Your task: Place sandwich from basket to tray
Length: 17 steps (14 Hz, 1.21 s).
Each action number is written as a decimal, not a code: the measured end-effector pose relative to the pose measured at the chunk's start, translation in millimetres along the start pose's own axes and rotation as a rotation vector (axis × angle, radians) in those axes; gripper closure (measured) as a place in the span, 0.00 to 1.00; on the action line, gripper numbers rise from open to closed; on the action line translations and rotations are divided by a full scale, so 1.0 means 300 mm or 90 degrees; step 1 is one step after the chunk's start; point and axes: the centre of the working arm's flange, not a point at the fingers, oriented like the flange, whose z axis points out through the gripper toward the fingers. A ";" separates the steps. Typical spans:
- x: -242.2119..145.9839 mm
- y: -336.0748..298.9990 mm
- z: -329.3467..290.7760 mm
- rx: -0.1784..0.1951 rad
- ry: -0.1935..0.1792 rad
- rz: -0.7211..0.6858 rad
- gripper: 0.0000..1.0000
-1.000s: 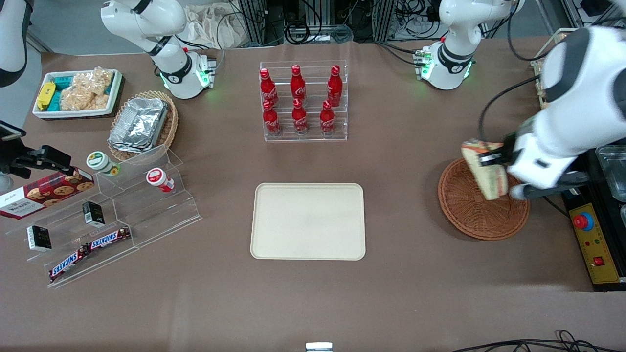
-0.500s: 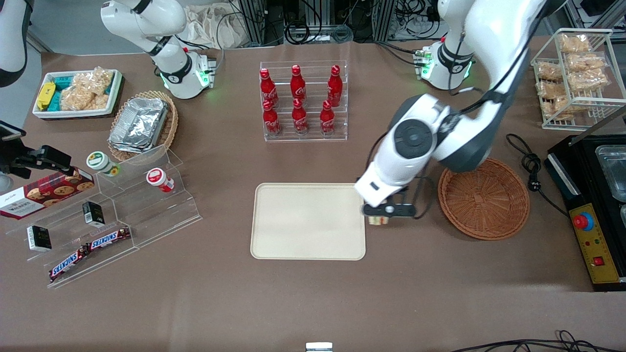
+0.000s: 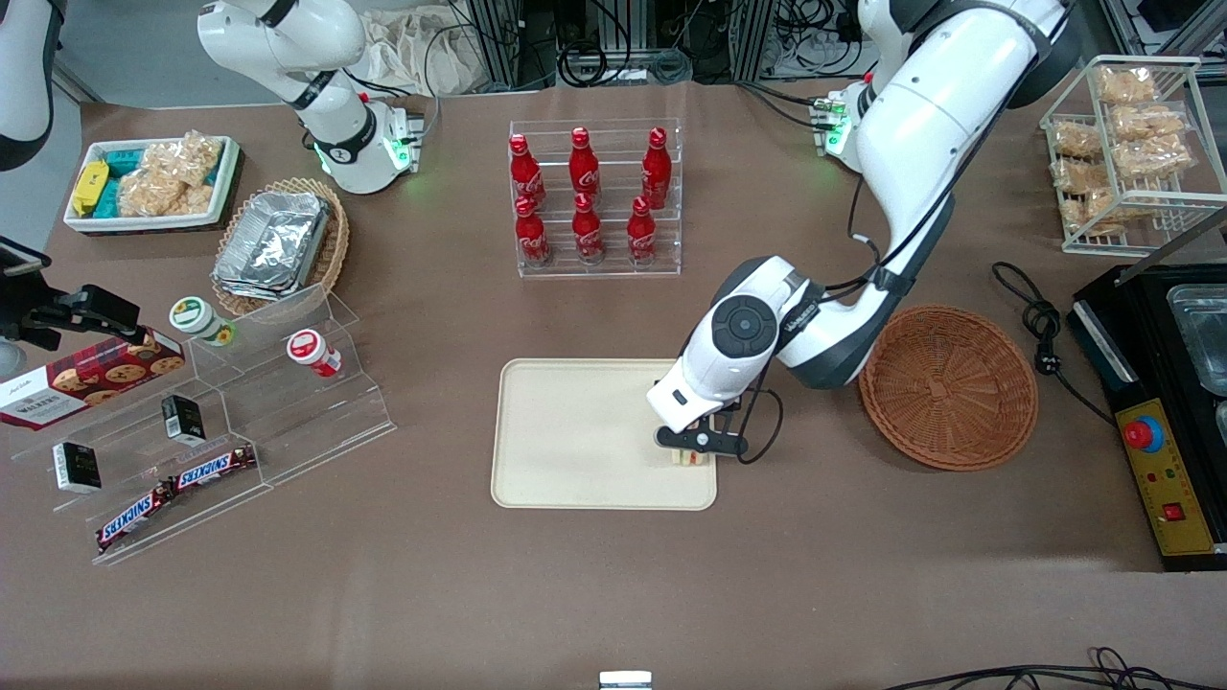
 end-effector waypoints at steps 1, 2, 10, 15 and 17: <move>0.001 -0.002 0.025 -0.002 0.001 0.001 0.85; 0.002 -0.005 0.039 -0.003 0.000 0.000 0.85; 0.024 -0.015 -0.117 0.042 -0.006 -0.064 0.11; -0.008 -0.144 -0.581 0.142 -0.010 -0.041 0.00; -0.014 -0.281 -0.767 0.164 -0.012 -0.009 0.00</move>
